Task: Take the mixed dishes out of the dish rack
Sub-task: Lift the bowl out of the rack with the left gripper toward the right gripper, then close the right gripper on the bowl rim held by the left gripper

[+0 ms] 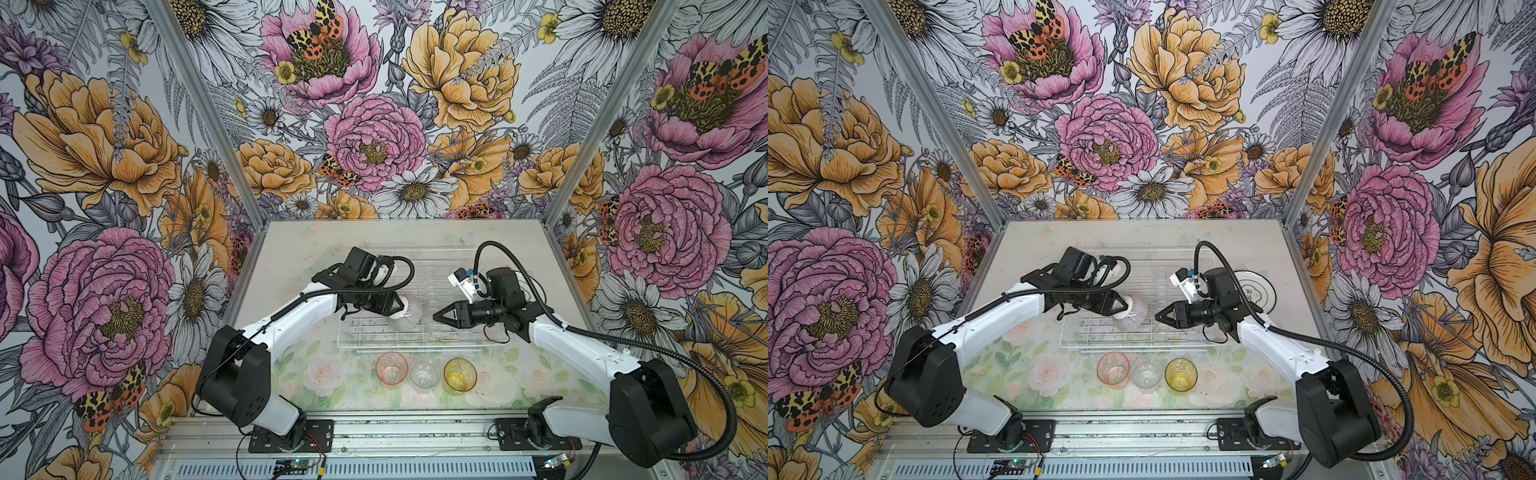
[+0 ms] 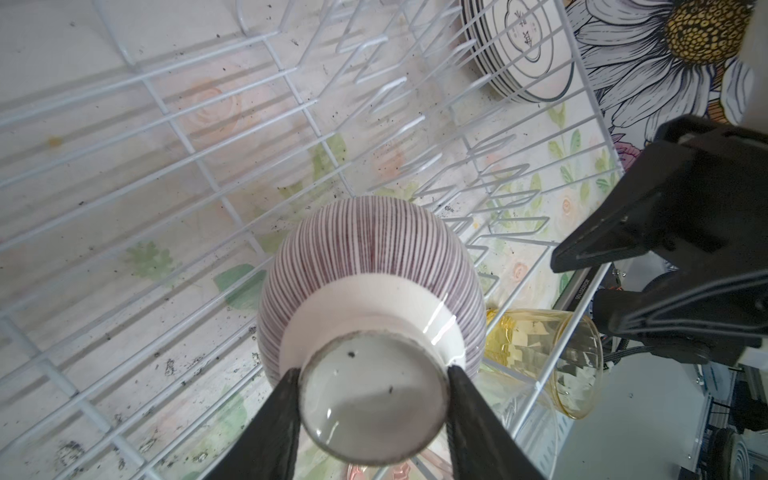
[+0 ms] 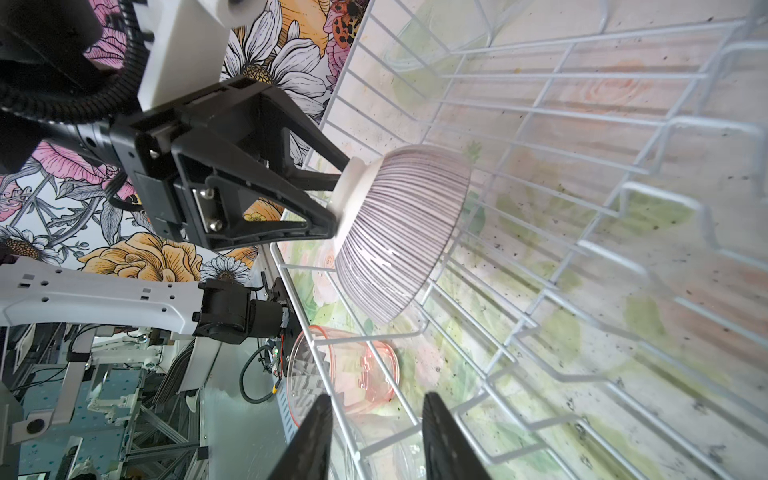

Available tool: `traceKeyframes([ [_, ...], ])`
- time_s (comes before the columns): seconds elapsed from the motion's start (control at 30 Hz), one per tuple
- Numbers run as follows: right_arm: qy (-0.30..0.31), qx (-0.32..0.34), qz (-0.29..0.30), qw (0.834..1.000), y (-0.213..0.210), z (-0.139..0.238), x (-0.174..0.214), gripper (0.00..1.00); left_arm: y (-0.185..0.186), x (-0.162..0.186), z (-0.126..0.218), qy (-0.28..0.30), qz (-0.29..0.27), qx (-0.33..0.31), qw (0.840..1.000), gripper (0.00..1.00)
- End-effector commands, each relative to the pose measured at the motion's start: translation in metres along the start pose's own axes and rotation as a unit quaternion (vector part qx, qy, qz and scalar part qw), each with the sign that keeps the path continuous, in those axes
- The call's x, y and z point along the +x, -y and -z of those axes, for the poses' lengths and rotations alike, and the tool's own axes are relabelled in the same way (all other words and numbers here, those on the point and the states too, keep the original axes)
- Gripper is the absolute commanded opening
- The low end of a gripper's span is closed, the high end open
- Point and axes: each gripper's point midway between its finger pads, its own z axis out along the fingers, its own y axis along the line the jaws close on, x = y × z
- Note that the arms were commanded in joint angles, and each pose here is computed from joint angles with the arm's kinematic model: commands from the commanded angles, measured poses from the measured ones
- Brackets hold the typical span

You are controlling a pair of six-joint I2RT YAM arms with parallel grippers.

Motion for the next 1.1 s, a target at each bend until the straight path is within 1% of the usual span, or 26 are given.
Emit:
traceKeyframes([
  [0.0,0.011,-0.023,0.014,1.0,-0.008,0.001,-0.006,0.36,0.023,-0.027,0.02,0.063,-0.013,0.063,0.996,0.49],
  [0.17,0.021,-0.038,0.014,0.999,-0.011,-0.001,-0.008,0.34,0.028,-0.032,0.026,0.082,-0.008,0.09,0.992,0.49],
  [0.37,0.052,-0.073,0.017,0.996,-0.019,-0.001,-0.017,0.34,0.033,-0.034,0.029,0.094,-0.004,0.116,0.989,0.49],
  [0.57,0.082,-0.101,0.038,0.991,-0.033,0.004,-0.028,0.34,0.035,-0.036,0.031,0.103,-0.001,0.131,0.986,0.49],
  [0.77,0.088,-0.103,0.039,0.99,-0.033,0.005,-0.029,0.34,0.042,-0.044,0.036,0.125,0.004,0.169,0.978,0.48],
  [1.07,0.103,-0.115,0.041,0.987,-0.037,0.006,-0.036,0.35,0.047,-0.047,0.037,0.134,0.007,0.194,0.972,0.48],
])
